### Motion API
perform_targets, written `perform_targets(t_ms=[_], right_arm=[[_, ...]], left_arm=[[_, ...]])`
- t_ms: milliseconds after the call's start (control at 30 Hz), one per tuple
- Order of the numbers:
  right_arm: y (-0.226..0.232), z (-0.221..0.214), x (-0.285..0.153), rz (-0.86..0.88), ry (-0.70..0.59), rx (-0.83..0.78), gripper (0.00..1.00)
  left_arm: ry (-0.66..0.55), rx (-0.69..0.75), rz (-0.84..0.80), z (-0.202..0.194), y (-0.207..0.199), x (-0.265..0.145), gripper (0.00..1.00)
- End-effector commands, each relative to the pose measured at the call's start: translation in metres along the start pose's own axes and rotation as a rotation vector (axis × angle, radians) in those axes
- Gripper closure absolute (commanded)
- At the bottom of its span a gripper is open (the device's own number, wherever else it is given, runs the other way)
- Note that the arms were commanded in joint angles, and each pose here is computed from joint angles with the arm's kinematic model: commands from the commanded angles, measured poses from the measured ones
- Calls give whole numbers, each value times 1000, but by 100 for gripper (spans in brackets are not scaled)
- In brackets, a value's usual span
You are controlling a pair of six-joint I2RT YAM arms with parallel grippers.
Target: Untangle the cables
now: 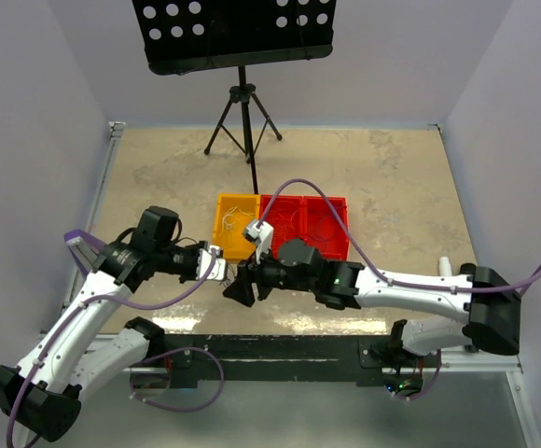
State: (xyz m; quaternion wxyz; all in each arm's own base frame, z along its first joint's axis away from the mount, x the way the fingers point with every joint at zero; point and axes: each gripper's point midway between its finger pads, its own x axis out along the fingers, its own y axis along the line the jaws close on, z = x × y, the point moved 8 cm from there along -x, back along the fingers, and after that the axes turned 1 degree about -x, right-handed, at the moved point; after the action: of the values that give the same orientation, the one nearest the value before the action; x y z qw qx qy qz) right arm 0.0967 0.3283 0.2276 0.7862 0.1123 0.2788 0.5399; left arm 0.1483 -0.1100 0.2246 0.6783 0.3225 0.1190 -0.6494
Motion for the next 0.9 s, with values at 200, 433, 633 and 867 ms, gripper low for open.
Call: perform_targets(t_ms=[200,433,633,867], right_arm=[[-23,-34,24,-262,61,-29,33],[-31,-54,38,-278,98,-46,37],[-32,-51,47,-283,82,-48,67],[-39,-58,45,-335,99,-50,70]], left_arm=[[-12,16,3,0,-2,0,100],[-13,13,2,-2,-2,2,100],[-29,15,6,5,0,-1,100],[-37,12,-2,5,-1,0,100]])
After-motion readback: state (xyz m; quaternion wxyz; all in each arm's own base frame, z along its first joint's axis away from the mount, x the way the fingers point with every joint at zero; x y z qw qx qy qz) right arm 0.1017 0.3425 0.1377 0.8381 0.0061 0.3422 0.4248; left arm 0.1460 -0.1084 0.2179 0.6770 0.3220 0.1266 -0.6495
